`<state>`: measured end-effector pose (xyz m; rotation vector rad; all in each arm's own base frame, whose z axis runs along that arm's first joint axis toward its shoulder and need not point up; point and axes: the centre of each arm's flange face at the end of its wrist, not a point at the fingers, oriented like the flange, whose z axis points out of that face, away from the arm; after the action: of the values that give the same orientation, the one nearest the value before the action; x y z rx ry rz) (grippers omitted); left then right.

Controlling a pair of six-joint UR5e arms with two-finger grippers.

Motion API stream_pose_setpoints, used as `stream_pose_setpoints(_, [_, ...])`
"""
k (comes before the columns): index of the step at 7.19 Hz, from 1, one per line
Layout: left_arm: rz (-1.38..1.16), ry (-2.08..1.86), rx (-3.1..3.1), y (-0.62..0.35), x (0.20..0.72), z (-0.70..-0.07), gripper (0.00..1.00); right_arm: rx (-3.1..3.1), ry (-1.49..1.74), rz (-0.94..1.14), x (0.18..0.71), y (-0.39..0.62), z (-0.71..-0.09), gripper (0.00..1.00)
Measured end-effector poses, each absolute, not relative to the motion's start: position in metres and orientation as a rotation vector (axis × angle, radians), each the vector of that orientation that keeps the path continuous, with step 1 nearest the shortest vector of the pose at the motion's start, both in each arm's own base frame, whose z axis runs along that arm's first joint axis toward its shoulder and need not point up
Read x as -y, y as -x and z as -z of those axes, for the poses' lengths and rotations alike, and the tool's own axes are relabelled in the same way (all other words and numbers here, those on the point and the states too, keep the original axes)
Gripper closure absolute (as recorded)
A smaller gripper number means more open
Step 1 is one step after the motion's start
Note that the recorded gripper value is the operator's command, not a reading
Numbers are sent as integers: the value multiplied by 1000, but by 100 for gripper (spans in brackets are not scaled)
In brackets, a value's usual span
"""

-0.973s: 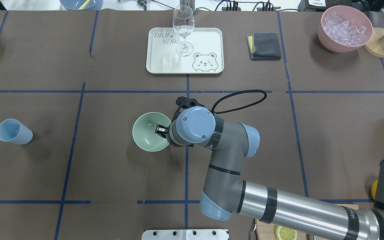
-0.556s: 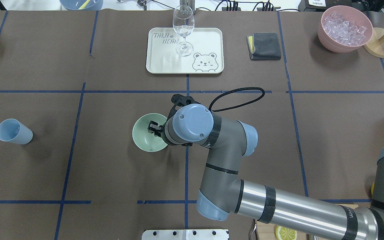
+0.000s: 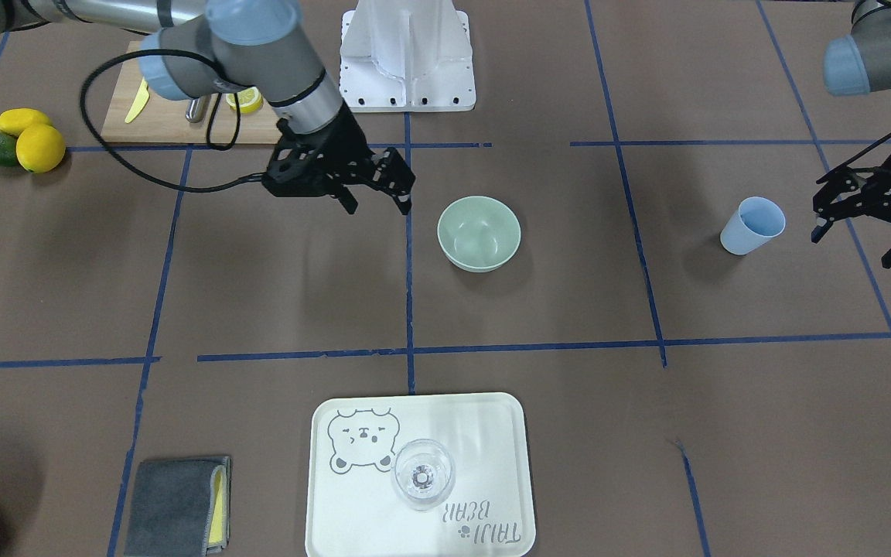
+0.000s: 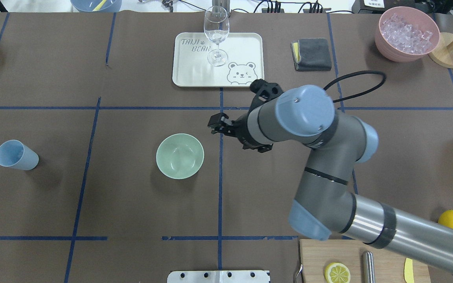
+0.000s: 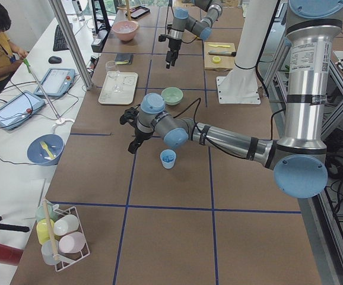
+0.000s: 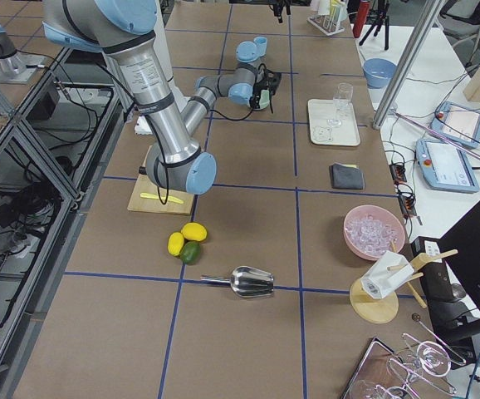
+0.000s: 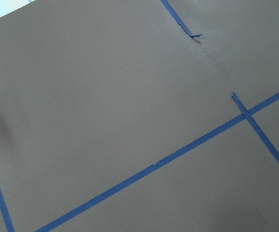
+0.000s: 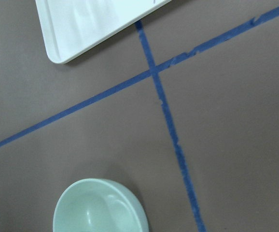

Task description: Pour ice into bowl

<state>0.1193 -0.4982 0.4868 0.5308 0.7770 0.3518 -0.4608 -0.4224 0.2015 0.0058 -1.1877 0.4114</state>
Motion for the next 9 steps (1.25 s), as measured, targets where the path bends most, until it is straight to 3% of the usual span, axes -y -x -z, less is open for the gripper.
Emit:
stream_pose_setpoints(3, [-221,-554,-814,-116,447,-486,0,1149,-34,-421,451,374,-253,0])
stream_pose_setpoints(9, [131,-722,-835,-157,333,-525,1,1101,-64,-385,470,327,-291,0])
